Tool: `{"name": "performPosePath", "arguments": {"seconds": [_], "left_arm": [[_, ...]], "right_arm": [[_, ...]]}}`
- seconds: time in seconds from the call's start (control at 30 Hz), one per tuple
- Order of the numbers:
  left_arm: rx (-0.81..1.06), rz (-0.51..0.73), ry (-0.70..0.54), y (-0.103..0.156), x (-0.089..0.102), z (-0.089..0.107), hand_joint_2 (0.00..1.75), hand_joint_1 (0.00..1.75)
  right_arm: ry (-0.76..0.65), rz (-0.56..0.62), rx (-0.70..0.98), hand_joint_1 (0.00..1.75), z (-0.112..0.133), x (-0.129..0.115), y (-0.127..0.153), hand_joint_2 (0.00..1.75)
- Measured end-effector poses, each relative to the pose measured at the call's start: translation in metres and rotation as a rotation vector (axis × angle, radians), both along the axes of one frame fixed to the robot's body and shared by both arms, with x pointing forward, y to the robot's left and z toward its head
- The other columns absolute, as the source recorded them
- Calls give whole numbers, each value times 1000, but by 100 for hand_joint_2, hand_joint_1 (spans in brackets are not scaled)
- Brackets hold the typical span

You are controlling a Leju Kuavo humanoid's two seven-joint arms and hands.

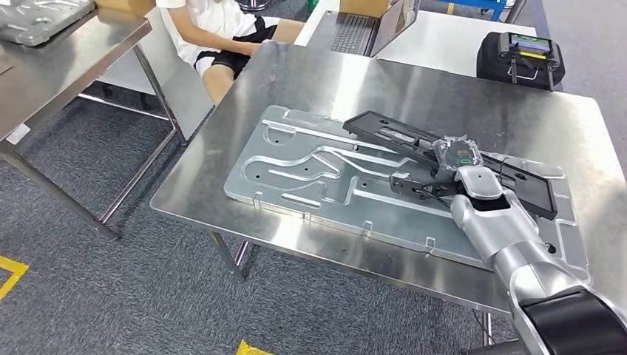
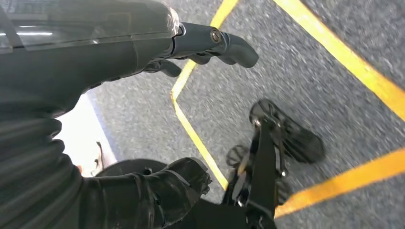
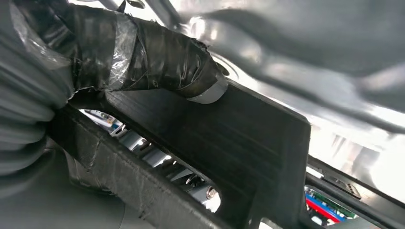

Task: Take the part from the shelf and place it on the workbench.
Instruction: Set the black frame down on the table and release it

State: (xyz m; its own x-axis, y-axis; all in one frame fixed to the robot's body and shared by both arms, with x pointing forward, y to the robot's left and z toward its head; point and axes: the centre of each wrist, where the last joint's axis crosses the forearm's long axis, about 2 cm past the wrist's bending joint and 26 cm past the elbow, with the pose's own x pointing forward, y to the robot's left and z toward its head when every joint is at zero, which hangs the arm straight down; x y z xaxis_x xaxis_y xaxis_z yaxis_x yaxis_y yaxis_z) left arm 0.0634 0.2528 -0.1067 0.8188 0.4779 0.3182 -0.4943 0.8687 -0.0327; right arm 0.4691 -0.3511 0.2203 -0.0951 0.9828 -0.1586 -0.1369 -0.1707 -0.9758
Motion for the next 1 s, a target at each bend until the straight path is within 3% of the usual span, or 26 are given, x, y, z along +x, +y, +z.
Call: {"name": "performPosePath", "arguments": {"seconds": [0.6, 0.73, 0.87, 1.0], "left_arm": [[3, -15, -34, -2, 2, 0, 175, 0], [0, -17, -43, -6, 2, 1, 175, 0], [0, -22, -59, -7, 2, 1, 0, 0], [-7, -21, -66, -10, 2, 1, 0, 0]], "right_arm": [[44, 23, -14, 175, -14, -4, 23, 175], [47, 22, -14, 0, -14, -4, 23, 0], [63, 17, -21, 0, -18, -6, 21, 0], [66, 12, -34, 0, -19, -6, 18, 0]]}}
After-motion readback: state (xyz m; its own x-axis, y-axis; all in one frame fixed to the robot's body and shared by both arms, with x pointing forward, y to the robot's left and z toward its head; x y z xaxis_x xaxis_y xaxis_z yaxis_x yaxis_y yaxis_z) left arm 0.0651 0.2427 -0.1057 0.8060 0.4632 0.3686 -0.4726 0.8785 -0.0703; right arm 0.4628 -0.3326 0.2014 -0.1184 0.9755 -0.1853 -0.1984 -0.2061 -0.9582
